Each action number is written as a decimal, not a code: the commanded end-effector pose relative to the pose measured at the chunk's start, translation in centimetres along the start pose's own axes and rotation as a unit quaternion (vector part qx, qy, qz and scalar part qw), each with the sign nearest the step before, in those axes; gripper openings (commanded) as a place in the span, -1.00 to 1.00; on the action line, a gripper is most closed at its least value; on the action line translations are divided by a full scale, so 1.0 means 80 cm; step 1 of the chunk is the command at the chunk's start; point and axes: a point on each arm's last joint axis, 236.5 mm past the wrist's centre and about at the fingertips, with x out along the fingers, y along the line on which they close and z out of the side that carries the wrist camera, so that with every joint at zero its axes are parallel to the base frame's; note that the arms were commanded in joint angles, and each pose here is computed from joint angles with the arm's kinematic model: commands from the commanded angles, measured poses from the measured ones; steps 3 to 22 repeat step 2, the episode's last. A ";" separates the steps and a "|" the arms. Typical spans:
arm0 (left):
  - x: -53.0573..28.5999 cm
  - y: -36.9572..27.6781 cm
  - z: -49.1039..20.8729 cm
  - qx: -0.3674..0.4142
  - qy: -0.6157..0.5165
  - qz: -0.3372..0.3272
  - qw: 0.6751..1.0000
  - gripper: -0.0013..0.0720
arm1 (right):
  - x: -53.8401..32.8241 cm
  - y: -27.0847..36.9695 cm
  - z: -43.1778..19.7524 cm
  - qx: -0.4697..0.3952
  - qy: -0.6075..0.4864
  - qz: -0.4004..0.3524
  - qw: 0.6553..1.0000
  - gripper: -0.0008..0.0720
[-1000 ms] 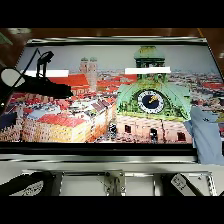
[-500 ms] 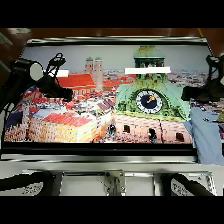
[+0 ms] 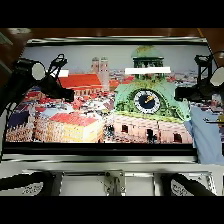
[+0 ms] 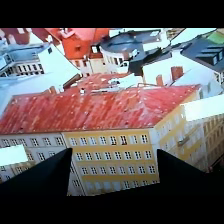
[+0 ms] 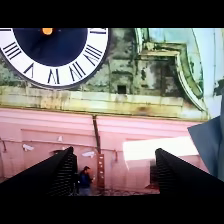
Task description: Fold the shirts.
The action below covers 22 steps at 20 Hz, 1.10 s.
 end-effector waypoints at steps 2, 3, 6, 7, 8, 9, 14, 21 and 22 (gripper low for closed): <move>0.000 -0.004 0.001 -0.001 -0.001 -0.006 1.000 0.67 | 0.000 0.002 0.001 -0.001 -0.001 0.001 1.000 0.74; 0.000 -0.004 0.001 -0.001 -0.001 -0.006 1.000 0.67 | 0.000 0.002 0.001 -0.001 -0.001 0.001 1.000 0.74; 0.000 -0.004 0.001 -0.001 -0.001 -0.006 1.000 0.67 | 0.000 0.002 0.001 -0.001 -0.001 0.001 1.000 0.74; 0.000 -0.004 0.001 -0.001 -0.001 -0.006 1.000 0.67 | 0.000 0.002 0.001 -0.001 -0.001 0.001 1.000 0.74; 0.000 -0.004 0.001 -0.001 -0.001 -0.006 1.000 0.67 | 0.000 0.002 0.001 -0.001 -0.001 0.001 1.000 0.74; 0.000 -0.004 0.001 -0.001 -0.001 -0.006 1.000 0.67 | 0.000 0.002 0.001 -0.001 -0.001 0.001 1.000 0.74; 0.000 -0.004 0.001 -0.001 -0.001 -0.006 1.000 0.67 | 0.000 0.002 0.001 -0.001 -0.001 0.001 1.000 0.74; 0.000 -0.004 0.001 -0.001 -0.001 -0.006 1.000 0.67 | 0.000 0.002 0.001 -0.001 -0.001 0.001 1.000 0.74; 0.000 -0.004 0.001 -0.001 -0.001 -0.006 1.000 0.67 | 0.000 0.002 0.001 -0.001 -0.001 0.001 1.000 0.74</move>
